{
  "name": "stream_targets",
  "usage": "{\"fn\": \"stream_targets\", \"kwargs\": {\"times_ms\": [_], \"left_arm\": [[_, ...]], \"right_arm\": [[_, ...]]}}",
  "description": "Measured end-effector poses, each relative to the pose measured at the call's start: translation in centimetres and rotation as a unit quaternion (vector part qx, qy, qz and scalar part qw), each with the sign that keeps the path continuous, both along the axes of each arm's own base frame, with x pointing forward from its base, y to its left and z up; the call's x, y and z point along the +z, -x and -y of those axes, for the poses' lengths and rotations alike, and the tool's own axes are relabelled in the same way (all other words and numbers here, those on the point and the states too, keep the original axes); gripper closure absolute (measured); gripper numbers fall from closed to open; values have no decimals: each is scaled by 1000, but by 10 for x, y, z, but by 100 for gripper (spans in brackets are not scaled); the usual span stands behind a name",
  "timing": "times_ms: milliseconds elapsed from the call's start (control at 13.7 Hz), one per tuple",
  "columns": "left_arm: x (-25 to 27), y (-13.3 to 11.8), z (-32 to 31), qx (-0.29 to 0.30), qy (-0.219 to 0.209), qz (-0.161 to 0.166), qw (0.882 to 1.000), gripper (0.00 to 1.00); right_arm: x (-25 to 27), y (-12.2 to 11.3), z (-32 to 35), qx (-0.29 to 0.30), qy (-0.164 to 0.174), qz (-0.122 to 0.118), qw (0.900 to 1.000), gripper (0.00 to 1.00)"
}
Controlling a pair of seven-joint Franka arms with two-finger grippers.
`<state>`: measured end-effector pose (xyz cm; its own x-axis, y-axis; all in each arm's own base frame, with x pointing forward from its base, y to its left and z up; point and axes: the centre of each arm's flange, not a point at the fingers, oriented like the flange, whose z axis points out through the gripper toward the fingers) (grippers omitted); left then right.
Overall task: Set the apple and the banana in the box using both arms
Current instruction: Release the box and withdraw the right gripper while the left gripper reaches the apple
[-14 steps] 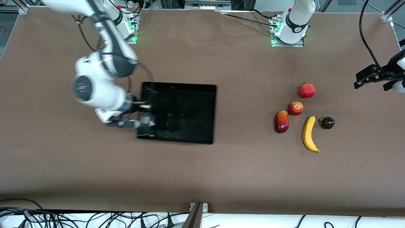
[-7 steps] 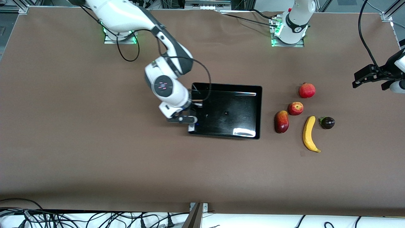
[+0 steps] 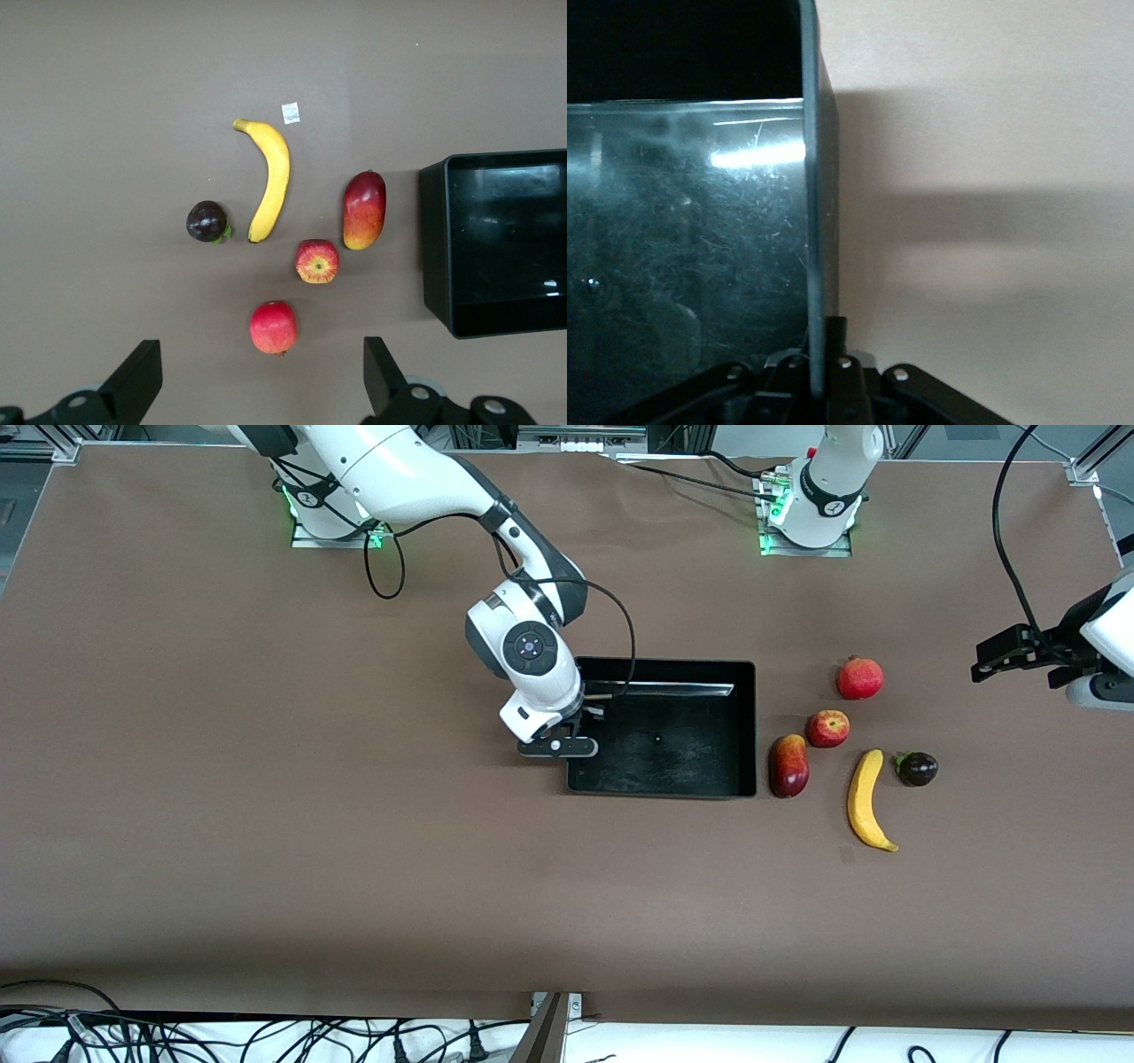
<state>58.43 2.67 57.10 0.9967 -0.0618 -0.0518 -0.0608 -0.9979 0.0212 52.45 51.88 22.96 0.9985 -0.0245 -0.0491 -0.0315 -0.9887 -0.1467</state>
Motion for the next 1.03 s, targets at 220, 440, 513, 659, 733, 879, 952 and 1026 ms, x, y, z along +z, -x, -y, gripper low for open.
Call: {"fn": "stream_targets", "kwargs": {"times_ms": [220,440,513,659,733,879,952,1026], "left_arm": [[-29,-11,1,-3,7,-22,1000,0],[-67,-16,7,-8,11,-37,999,0],[-86,-15,10,-10,12,-41,999,0],[-129,-10,16,-14,13,-46,999,0],[-152,-6,22,-18,14,-48,999,0],[-194,3,37,-30,15,-51,998,0],[-214,6,45,-37,17,-55,998,0],[-232,9,52,-42,20,-63,997,0]], "right_arm": [[2,6,-9,6,-2,4,1000,89],[25,3,-20,-4,-16,19,1000,59],[42,-2,-20,-5,-20,27,999,49],[90,-17,-6,-13,-12,36,999,29],[121,-24,9,-20,-2,36,999,18],[183,-39,53,-28,21,36,999,0],[209,-48,81,-27,35,36,998,0],[232,-57,112,-25,49,34,998,0]]}}
